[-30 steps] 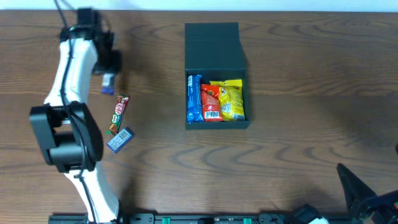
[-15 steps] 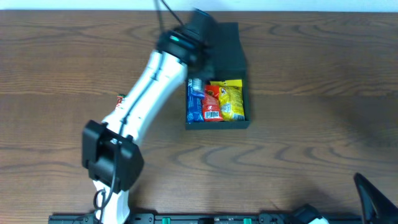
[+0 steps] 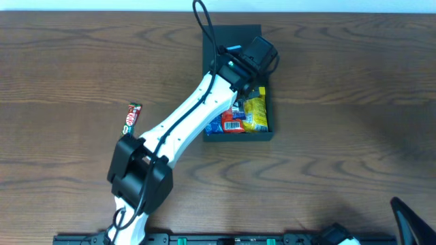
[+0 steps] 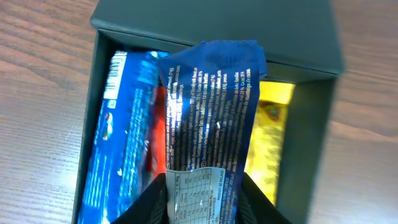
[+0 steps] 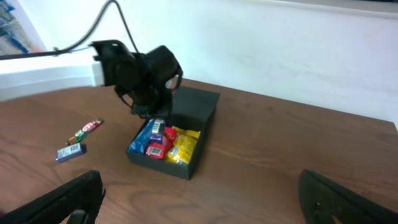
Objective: Pack container
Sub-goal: 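Carry the dark bar over the box and lower it in, then press the dark bar down into the box beside the blue bar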
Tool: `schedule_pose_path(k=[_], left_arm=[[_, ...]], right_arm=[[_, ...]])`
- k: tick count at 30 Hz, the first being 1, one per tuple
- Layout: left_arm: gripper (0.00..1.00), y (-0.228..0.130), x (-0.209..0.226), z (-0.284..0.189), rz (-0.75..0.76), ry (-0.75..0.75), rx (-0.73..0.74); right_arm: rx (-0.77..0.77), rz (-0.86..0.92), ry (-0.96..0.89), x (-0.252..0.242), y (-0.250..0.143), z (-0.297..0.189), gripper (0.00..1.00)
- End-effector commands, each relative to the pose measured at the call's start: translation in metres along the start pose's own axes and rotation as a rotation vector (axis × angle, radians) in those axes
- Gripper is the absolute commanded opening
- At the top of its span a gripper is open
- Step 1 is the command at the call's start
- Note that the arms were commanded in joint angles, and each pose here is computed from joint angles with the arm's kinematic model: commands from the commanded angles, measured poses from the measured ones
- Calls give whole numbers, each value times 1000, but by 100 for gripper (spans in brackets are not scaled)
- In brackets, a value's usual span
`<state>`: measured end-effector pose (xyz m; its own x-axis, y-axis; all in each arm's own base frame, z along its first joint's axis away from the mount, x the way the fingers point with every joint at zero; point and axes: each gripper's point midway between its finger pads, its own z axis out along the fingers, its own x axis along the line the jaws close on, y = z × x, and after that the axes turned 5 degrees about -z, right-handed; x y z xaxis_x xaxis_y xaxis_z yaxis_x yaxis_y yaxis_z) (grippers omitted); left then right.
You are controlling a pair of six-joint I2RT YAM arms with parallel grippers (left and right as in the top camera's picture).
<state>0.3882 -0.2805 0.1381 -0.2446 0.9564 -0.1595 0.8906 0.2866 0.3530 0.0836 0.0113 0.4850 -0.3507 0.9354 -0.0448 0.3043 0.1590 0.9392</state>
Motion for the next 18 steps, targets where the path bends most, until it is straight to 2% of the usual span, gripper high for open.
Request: schedule_pose_path(k=[1,6,18], left_arm=[[6,1,12,20,5,60,4],[6,-3,18,37,66,45,91],[6,-8,33,48,59,41,196]], right_arm=[[-4,4,20,3,0,-2,99],[-3,4,54,9,0,-2,99],[-3,5,54,9,0,-2,99]])
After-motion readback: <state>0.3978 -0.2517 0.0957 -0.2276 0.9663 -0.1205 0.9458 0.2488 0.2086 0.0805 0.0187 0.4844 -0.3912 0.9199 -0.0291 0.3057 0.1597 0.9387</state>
